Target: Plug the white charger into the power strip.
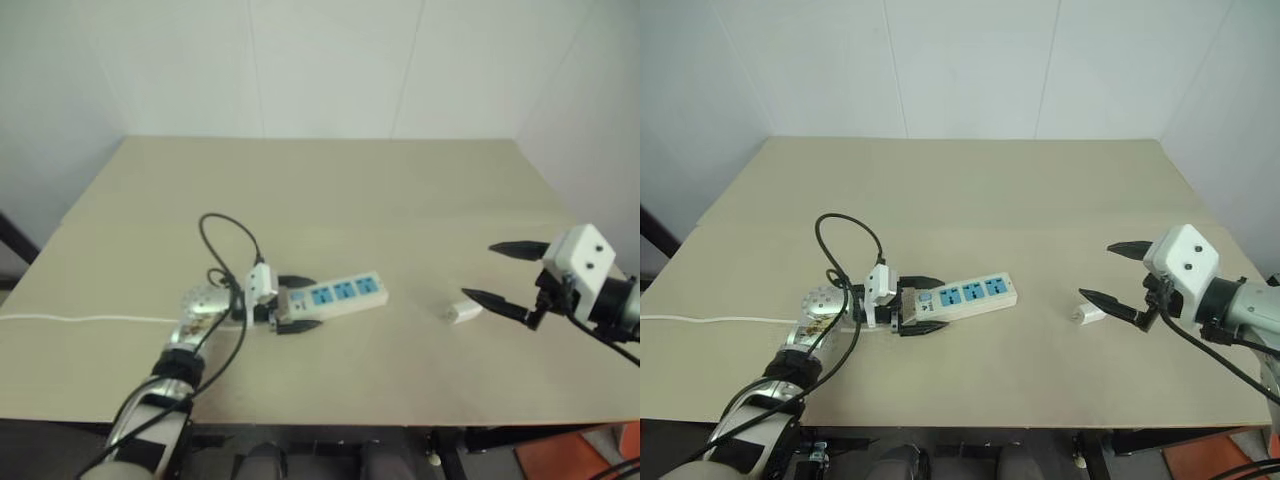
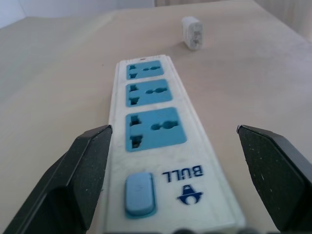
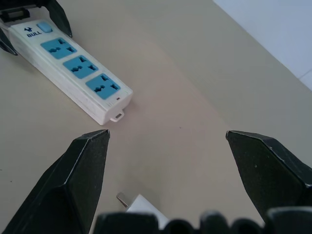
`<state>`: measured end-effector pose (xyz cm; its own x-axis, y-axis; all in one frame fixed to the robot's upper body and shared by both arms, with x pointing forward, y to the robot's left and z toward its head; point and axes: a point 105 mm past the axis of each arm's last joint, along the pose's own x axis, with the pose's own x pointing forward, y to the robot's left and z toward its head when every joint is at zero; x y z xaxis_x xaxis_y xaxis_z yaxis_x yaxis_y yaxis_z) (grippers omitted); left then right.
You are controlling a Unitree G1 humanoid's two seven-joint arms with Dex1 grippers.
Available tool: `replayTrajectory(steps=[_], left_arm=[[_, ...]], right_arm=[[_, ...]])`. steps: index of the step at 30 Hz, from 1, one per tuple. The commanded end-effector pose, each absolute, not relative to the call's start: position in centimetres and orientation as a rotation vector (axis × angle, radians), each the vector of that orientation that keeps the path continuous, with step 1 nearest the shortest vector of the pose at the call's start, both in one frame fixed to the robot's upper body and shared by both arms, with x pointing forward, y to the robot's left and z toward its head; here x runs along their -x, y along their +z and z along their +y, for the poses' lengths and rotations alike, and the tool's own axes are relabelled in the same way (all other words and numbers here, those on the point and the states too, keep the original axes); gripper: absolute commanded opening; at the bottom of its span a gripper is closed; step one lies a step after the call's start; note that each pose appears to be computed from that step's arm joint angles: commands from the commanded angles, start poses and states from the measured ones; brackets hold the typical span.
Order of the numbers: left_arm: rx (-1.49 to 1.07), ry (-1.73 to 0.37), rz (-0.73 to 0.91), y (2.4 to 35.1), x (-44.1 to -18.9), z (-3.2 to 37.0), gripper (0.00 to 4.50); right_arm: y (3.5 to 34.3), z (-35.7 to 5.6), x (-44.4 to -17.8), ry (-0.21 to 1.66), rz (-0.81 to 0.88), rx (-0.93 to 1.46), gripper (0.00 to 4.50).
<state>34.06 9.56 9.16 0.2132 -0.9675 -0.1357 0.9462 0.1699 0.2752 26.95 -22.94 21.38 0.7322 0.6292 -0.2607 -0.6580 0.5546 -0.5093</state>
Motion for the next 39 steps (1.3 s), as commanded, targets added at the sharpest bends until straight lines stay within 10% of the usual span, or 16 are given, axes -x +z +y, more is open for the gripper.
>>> replayTrajectory(steps=[1,15,20,28,39], left_arm=[[-0.351,-1.344,-0.087,9.1,-34.4,10.0,4.46],[-0.308,-1.329,-0.012,6.4,-34.1,9.6,4.46],[-0.238,-1.308,-0.054,6.9,-34.5,8.6,3.34],[-0.294,-1.514,-0.013,6.6,-32.2,8.2,3.32],[-0.358,-1.541,0.019,5.4,-31.2,8.6,3.32]], right_arm=[[22.5,-22.8,-26.5,0.747,0.006,0.629,4.50],[22.6,-22.1,-26.6,0.769,-0.007,0.607,4.50],[22.4,-22.0,-26.6,0.780,0.003,0.604,4.50],[21.8,-22.7,-26.9,0.842,0.062,0.640,4.50],[20.5,-22.9,-27.4,1.232,0.243,1.179,4.50]])
